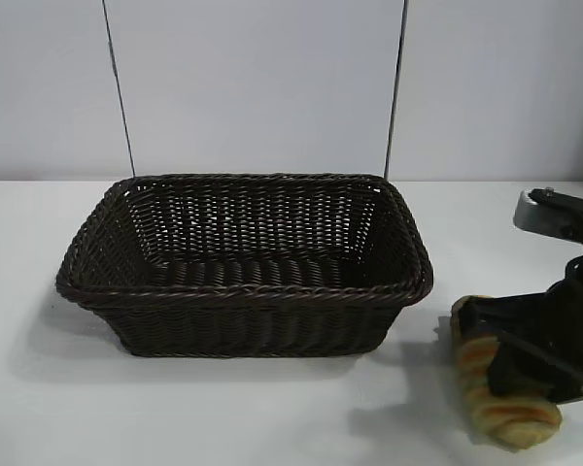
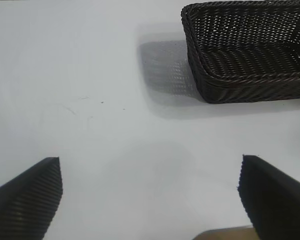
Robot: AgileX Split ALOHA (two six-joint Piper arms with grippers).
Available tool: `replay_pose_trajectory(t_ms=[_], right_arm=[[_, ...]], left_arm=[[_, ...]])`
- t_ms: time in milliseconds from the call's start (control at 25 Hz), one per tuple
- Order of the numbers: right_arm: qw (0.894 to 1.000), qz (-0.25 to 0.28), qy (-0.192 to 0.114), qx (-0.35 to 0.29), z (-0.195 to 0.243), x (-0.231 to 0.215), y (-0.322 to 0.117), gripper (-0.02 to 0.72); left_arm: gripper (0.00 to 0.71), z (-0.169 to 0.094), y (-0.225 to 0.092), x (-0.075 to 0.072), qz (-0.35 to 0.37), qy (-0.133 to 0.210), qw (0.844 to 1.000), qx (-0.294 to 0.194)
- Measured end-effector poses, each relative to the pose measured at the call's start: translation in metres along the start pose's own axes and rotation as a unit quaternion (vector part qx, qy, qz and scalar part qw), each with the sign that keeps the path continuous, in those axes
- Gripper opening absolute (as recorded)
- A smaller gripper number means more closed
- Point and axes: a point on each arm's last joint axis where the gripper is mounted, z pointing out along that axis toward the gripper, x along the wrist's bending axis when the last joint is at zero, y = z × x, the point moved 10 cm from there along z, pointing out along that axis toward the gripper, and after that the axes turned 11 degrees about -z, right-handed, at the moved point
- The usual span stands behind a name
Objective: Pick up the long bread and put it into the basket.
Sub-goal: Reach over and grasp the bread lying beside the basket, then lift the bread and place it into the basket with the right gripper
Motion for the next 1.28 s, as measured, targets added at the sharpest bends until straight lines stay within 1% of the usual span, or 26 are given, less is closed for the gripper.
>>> replay_pose_trajectory(t_ms=[120,280,480,680,760,840,960,1040,1120,1240,1280], right_arm=[[1.000,-0.001,0.005,0.006,-0.011,0.005,0.011,0.066],[1.000,-0.012,0.015,-0.007,-0.036,0.015,0.042,0.066],[0.999,-0.032,0.011,0.003,-0.059,0.021,0.070,0.066],[0.999,-0.043,0.009,-0.008,-0.073,0.025,0.091,0.066],[0.998,-0.060,0.009,-0.014,-0.076,0.026,0.097,0.066],[0.995,-0.095,0.009,-0.018,-0.079,0.027,0.101,0.066],[0.983,-0.183,0.010,-0.032,-0.084,0.030,0.111,0.066],[0.967,-0.248,0.012,-0.046,-0.089,0.034,0.119,0.066],[0.949,-0.308,0.017,-0.067,-0.094,0.040,0.130,0.066],[0.913,-0.395,0.028,-0.101,-0.101,0.052,0.143,0.066],[0.903,-0.414,0.035,-0.109,-0.102,0.057,0.147,0.066]], left_arm=[[0.687,0.000,0.000,0.000,0.000,0.000,1.000,0.000],[0.687,0.000,0.000,0.000,0.000,0.000,1.000,0.000],[0.687,0.000,0.000,0.000,0.000,0.000,1.000,0.000],[0.687,0.000,0.000,0.000,0.000,0.000,1.000,0.000],[0.687,0.000,0.000,0.000,0.000,0.000,1.000,0.000],[0.687,0.000,0.000,0.000,0.000,0.000,1.000,0.000],[0.687,0.000,0.000,0.000,0.000,0.000,1.000,0.000],[0.687,0.000,0.000,0.000,0.000,0.000,1.000,0.000],[0.687,0.000,0.000,0.000,0.000,0.000,1.000,0.000],[0.687,0.000,0.000,0.000,0.000,0.000,1.000,0.000],[0.687,0.000,0.000,0.000,0.000,0.000,1.000,0.000]])
